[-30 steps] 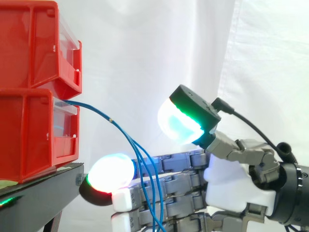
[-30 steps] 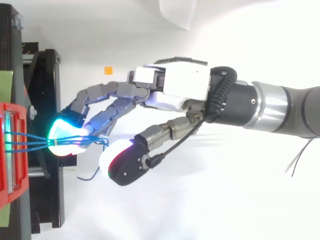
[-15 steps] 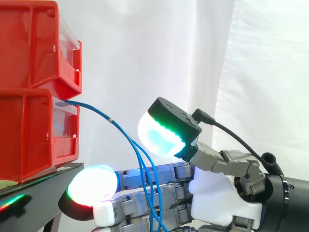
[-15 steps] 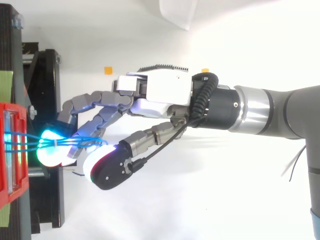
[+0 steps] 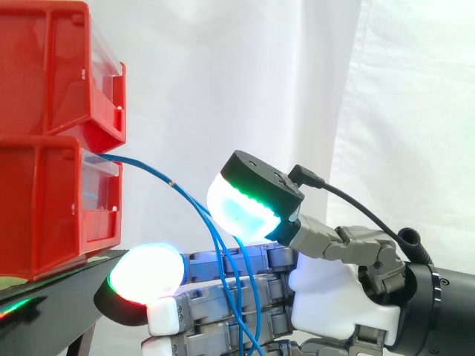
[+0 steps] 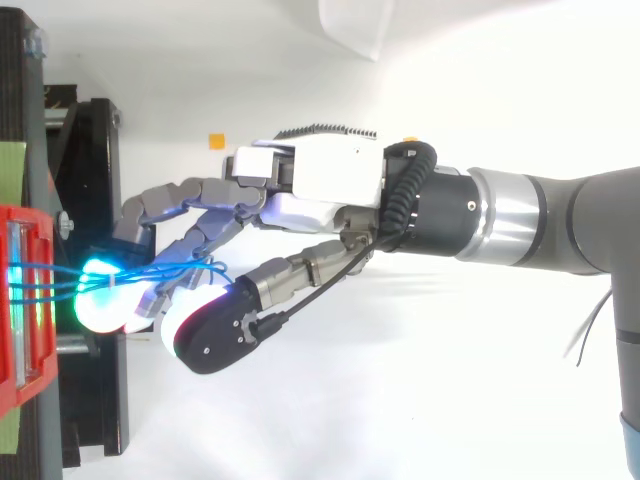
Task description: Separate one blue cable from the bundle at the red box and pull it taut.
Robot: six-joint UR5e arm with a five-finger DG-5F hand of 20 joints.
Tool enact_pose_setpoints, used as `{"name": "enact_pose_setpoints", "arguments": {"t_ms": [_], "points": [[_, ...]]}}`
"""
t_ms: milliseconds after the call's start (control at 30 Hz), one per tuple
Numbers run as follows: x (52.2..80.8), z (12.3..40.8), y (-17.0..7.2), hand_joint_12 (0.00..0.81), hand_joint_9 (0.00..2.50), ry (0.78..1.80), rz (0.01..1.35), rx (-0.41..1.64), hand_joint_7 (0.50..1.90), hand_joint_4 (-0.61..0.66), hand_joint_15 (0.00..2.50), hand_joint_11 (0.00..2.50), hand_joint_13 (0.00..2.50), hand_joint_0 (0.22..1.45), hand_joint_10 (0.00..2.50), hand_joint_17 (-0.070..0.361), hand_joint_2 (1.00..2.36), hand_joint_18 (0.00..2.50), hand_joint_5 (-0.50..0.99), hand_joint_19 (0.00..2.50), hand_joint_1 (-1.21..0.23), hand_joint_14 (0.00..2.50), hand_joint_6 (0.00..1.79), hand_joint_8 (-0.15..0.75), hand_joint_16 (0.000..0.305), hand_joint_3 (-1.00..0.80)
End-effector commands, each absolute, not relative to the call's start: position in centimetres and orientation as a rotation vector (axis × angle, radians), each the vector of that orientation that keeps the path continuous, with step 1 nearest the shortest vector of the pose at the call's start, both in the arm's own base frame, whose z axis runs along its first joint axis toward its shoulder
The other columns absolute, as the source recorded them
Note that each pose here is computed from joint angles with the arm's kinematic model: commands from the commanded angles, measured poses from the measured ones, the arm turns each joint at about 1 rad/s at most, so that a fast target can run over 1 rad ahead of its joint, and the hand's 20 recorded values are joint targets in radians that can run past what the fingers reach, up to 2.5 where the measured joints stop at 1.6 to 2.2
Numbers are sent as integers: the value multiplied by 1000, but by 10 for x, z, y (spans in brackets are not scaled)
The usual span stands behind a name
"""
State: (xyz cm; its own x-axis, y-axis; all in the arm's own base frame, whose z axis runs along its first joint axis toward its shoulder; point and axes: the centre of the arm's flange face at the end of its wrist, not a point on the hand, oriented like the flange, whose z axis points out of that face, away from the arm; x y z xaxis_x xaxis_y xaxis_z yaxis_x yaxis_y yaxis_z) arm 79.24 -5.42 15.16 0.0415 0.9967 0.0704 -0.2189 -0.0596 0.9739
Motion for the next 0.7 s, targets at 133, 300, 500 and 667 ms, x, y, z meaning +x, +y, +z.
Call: {"name": "enact_pose_setpoints", "arguments": {"t_ms": [133, 300, 500, 667], "points": [[792, 153, -58, 385, 747, 982, 1323, 1110, 1088, 344, 414, 425, 746, 588, 7, 131, 1005, 735, -172, 634, -672, 12, 502, 377, 58, -425], [792, 153, -63, 384, 756, 984, 1331, 1107, 1091, 341, 419, 441, 761, 585, 7, 132, 1006, 746, -171, 643, -669, 12, 501, 378, 58, -421], [793, 158, -69, 384, 769, 972, 1349, 1086, 1097, 339, 421, 440, 785, 590, 7, 131, 1006, 759, -170, 639, -668, 12, 502, 380, 58, -408], [794, 165, -71, 381, 782, 972, 1361, 1066, 1106, 334, 432, 450, 800, 597, 7, 131, 1006, 784, -168, 647, -676, 13, 501, 385, 58, -393]]}}
